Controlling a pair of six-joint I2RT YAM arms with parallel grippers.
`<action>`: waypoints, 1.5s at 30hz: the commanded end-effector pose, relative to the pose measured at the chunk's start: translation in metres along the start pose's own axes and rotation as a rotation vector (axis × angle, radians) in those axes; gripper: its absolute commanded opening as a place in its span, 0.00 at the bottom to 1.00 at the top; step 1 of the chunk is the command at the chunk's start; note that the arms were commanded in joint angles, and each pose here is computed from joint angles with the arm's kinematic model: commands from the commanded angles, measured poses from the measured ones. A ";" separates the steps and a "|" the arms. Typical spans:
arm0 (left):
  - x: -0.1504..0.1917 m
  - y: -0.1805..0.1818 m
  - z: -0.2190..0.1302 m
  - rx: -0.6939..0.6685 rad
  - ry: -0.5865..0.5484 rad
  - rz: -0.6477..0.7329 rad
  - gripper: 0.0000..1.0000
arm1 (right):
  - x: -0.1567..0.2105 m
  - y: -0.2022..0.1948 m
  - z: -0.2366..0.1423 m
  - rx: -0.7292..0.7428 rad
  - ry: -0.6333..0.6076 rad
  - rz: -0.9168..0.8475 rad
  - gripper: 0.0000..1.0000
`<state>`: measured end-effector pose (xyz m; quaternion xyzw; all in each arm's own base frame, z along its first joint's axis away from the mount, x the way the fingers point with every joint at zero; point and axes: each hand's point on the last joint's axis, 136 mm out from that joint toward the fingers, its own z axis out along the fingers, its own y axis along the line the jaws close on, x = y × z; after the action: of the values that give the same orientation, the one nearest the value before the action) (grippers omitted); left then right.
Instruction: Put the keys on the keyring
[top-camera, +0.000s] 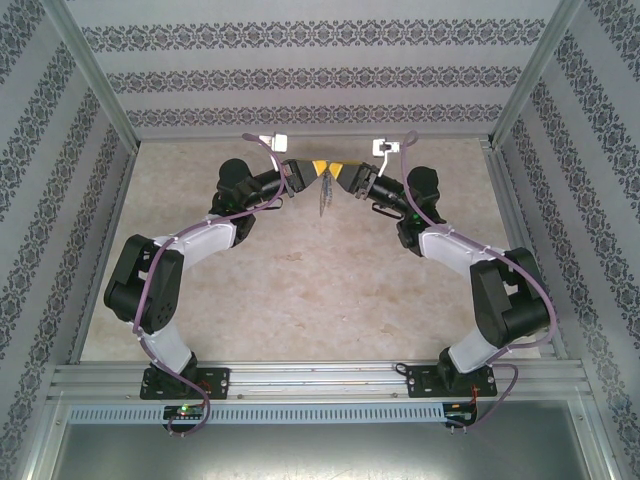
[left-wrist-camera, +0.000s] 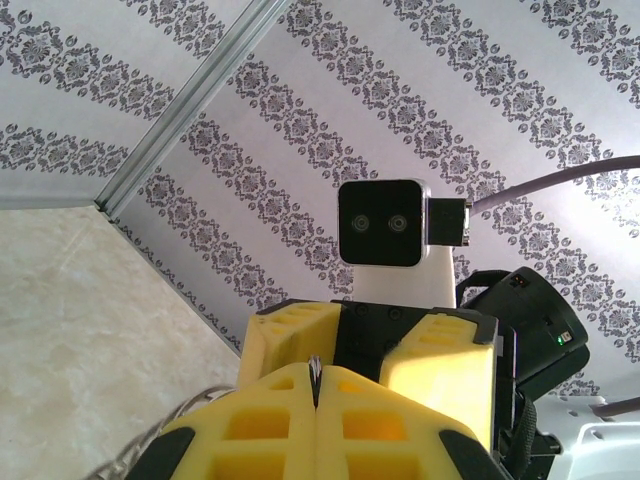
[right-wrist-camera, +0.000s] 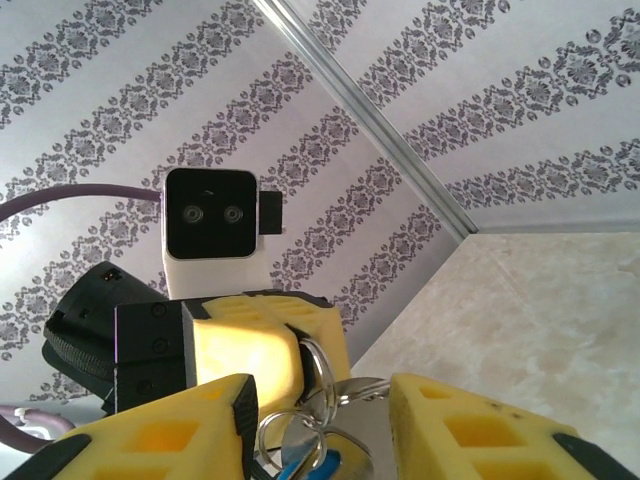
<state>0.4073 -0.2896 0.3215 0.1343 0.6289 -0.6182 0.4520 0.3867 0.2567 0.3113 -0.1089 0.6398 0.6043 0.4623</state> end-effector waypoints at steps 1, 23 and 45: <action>-0.017 -0.034 0.000 0.075 -0.051 0.072 0.00 | -0.010 0.014 0.007 -0.055 -0.024 -0.037 0.38; -0.012 -0.030 0.002 0.074 -0.039 0.061 0.00 | -0.010 0.026 0.016 -0.150 0.007 -0.016 0.04; -0.021 -0.013 -0.015 -0.011 -0.020 0.097 0.31 | -0.013 -0.002 0.005 -0.082 0.170 -0.040 0.00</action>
<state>0.4112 -0.2842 0.3218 0.1330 0.6323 -0.6061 0.4638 0.3988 0.2600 0.3135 -0.1418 0.6440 0.6252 0.4175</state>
